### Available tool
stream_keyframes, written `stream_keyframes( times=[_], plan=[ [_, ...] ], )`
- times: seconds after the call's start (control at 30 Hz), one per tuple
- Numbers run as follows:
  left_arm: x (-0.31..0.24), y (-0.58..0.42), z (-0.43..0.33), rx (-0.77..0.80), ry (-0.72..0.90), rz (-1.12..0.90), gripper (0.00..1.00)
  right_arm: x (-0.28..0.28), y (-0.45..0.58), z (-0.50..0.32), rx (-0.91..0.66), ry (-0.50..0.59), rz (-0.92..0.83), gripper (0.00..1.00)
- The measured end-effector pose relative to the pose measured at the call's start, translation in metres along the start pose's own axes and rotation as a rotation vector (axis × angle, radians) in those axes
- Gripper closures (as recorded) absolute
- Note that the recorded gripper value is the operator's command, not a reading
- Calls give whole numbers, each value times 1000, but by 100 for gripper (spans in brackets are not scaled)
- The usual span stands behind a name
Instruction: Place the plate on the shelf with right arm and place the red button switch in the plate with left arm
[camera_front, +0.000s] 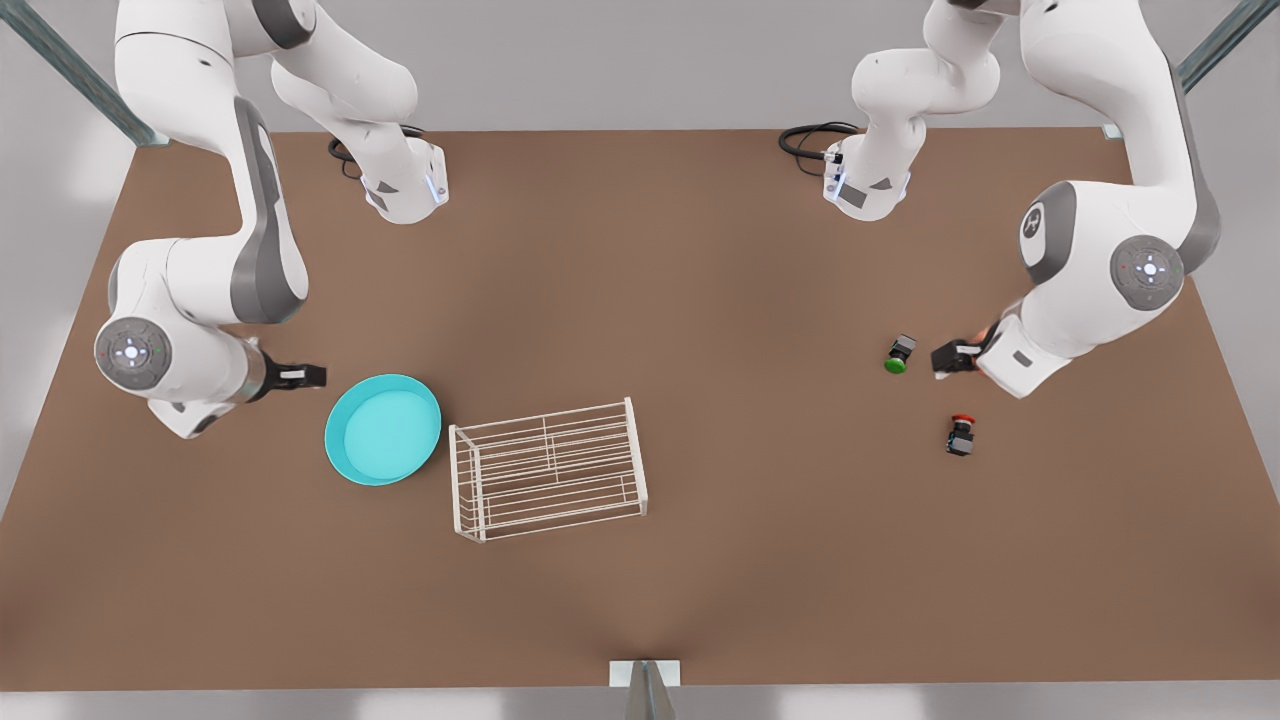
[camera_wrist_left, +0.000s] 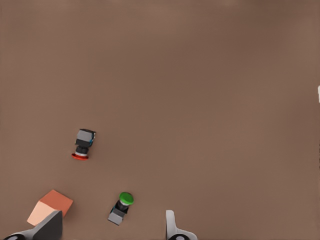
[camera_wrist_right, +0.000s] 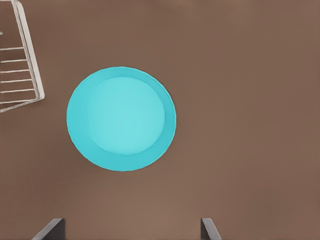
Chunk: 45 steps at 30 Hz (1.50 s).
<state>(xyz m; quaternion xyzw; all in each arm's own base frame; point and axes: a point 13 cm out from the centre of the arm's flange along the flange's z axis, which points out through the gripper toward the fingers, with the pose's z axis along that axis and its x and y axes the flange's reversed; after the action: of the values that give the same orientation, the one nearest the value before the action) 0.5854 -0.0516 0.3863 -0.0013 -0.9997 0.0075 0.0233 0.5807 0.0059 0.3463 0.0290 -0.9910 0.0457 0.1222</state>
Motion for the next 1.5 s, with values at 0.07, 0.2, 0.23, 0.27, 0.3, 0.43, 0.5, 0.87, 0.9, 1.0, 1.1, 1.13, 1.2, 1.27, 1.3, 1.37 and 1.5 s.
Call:
stream_keyframes(
  times=[0.07,0.2,0.23,0.27,0.3,0.43,0.5,0.87,0.9,1.0,1.1,1.13,1.2,1.27,1.3,1.37,1.5],
  plan=[
    [-14,4,-4,6,-53,-21,0,-9,-6,-1,-1,-36,14,0],
    [-29,-6,-6,35,-109,-21,0,-26,-3,32,-88,-15,42,0],
    [-32,-8,-1,47,-108,-17,0,-33,-6,56,-115,14,55,0],
    [-34,-10,5,55,-105,-12,0,-40,-7,78,-144,38,65,0],
    [-34,-12,11,57,-96,-3,0,-45,-9,95,-175,54,79,0],
    [-27,-30,60,21,-18,73,0,-58,-16,147,-254,97,108,0],
    [-21,-34,87,0,15,108,0,-61,-25,170,-296,111,133,0],
    [-23,-12,174,-48,84,174,0,-37,-36,285,-371,134,126,3],
    [-25,-5,181,-57,89,175,0,-38,-37,289,-374,127,122,4],
    [-28,6,184,-73,85,183,0,-44,-41,292,-376,100,112,31],
    [-30,7,183,-80,79,195,0,-49,-45,291,-376,77,100,42],
    [-30,7,186,-81,83,199,0,-50,-46,290,-375,71,96,49],
    [-30,6,196,-80,93,205,0,-52,-47,290,-374,62,87,68],
    [-32,7,224,-76,111,209,0,-54,-47,289,-373,55,79,74],
    [-36,10,238,-74,115,205,0,-54,-47,290,-373,53,74,74],
    [-45,27,251,-71,107,181,0,-55,-46,293,-375,53,66,74],
    [-48,63,270,-60,110,126,0,-56,-44,298,-378,53,51,74]
  ],
)
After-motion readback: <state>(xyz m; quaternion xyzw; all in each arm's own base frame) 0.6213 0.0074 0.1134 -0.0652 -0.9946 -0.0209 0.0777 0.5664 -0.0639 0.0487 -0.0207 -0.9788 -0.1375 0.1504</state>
